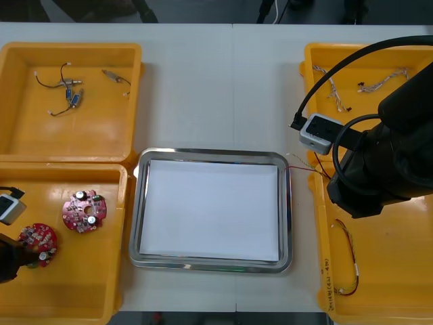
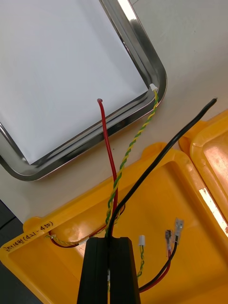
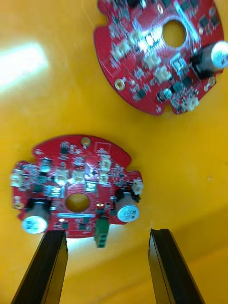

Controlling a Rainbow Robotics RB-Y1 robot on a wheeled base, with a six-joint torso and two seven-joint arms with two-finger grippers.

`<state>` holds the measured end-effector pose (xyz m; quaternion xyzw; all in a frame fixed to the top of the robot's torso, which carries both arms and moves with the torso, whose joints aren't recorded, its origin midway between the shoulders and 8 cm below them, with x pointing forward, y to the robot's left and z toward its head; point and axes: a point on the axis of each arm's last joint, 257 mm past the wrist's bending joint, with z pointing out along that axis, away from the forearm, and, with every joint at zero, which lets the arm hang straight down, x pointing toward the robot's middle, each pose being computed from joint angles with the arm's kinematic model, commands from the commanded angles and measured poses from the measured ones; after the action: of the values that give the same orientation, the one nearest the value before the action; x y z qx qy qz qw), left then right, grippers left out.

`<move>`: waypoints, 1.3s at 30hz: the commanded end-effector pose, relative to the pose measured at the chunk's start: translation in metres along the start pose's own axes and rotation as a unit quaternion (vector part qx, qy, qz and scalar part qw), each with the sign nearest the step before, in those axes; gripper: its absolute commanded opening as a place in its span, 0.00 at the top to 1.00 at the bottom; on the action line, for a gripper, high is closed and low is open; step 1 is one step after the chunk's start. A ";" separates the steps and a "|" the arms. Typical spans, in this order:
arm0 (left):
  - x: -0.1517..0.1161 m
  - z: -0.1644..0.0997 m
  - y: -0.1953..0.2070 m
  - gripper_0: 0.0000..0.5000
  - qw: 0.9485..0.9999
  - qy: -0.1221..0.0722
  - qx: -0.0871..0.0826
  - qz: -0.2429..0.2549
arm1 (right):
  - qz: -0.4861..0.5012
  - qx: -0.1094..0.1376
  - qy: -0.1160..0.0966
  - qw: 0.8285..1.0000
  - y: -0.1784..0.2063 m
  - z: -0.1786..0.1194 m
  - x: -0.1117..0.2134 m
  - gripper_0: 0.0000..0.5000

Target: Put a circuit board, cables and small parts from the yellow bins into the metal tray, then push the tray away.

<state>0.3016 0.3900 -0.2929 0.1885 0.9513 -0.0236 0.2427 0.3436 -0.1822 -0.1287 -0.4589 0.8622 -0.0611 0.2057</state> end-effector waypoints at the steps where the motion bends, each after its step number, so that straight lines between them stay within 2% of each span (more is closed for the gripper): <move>1: -0.034 -0.020 0.009 0.00 0.999 -0.034 -0.012 0.015 | -0.012 0.007 -0.004 1.000 0.000 -0.006 -0.005 1.00; 6: -0.038 -0.025 0.017 0.00 0.999 -0.043 -0.022 0.006 | -0.012 0.007 -0.004 1.000 0.000 -0.006 -0.005 1.00; 12: -0.034 -0.036 0.022 0.00 0.999 -0.037 -0.028 -0.004 | -0.011 0.007 -0.005 1.000 0.000 -0.006 -0.005 1.00; 17: -0.030 -0.046 0.020 0.00 0.999 -0.024 -0.030 -0.004 | -0.010 0.008 -0.005 1.000 0.000 -0.006 -0.005 1.00; 22: -0.021 -0.038 0.013 0.00 1.000 -0.015 -0.024 -0.002 | -0.009 0.008 -0.005 1.000 0.000 -0.006 -0.005 1.00; 28: -0.013 -0.026 0.005 0.00 1.000 -0.021 -0.021 0.001 | -0.009 0.008 -0.005 1.000 0.000 -0.006 -0.005 1.00; 33: -0.008 -0.019 0.001 0.00 0.999 -0.031 -0.024 0.005 | -0.008 0.009 -0.005 1.000 0.000 -0.007 -0.005 1.00; 39: 0.007 -0.016 0.002 0.00 0.999 -0.027 -0.031 0.017 | -0.008 0.008 -0.005 1.000 0.001 -0.007 -0.005 1.00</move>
<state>0.3059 0.4009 -0.2712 0.1608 0.9461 -0.0035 0.2813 0.3431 -0.1820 -0.1289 -0.4594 0.8622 -0.0603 0.2049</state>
